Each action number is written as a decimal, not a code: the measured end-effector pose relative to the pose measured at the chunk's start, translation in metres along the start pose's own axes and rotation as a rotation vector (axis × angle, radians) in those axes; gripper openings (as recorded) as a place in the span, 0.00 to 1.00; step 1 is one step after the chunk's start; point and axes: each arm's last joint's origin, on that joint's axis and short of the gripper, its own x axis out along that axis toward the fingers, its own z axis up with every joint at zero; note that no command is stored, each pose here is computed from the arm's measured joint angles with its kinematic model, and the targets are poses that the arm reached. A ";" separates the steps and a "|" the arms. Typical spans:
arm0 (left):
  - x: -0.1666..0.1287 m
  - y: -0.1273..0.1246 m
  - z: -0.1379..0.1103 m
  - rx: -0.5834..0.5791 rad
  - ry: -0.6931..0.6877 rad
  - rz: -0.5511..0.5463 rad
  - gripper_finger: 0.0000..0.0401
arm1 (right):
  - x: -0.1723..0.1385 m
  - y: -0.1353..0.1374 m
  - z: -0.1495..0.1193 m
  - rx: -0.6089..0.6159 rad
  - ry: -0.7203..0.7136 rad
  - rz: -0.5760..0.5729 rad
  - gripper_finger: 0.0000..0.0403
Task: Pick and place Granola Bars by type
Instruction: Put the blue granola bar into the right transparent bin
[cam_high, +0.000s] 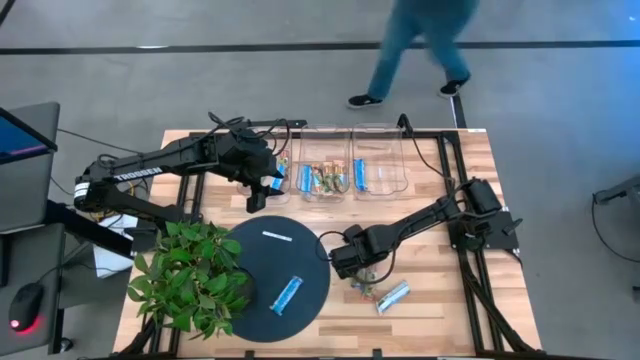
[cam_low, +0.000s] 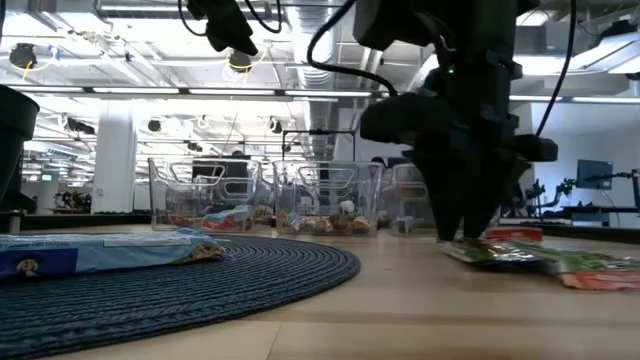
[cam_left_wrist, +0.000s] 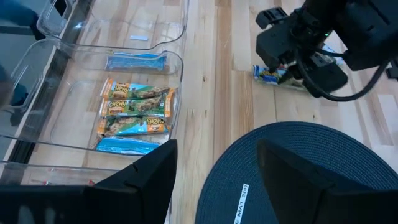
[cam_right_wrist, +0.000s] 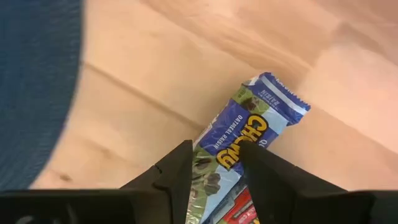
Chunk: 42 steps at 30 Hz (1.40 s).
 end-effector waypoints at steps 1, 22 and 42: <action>0.000 0.000 0.000 -0.001 0.000 0.000 0.54 | -0.001 -0.001 0.000 0.004 -0.005 -0.006 0.33; 0.000 0.001 0.002 0.014 -0.013 0.028 0.54 | -0.010 -0.009 0.017 0.101 0.090 0.034 0.66; 0.000 0.001 0.000 0.016 -0.002 0.027 0.54 | 0.012 -0.009 0.030 0.078 0.211 0.030 0.57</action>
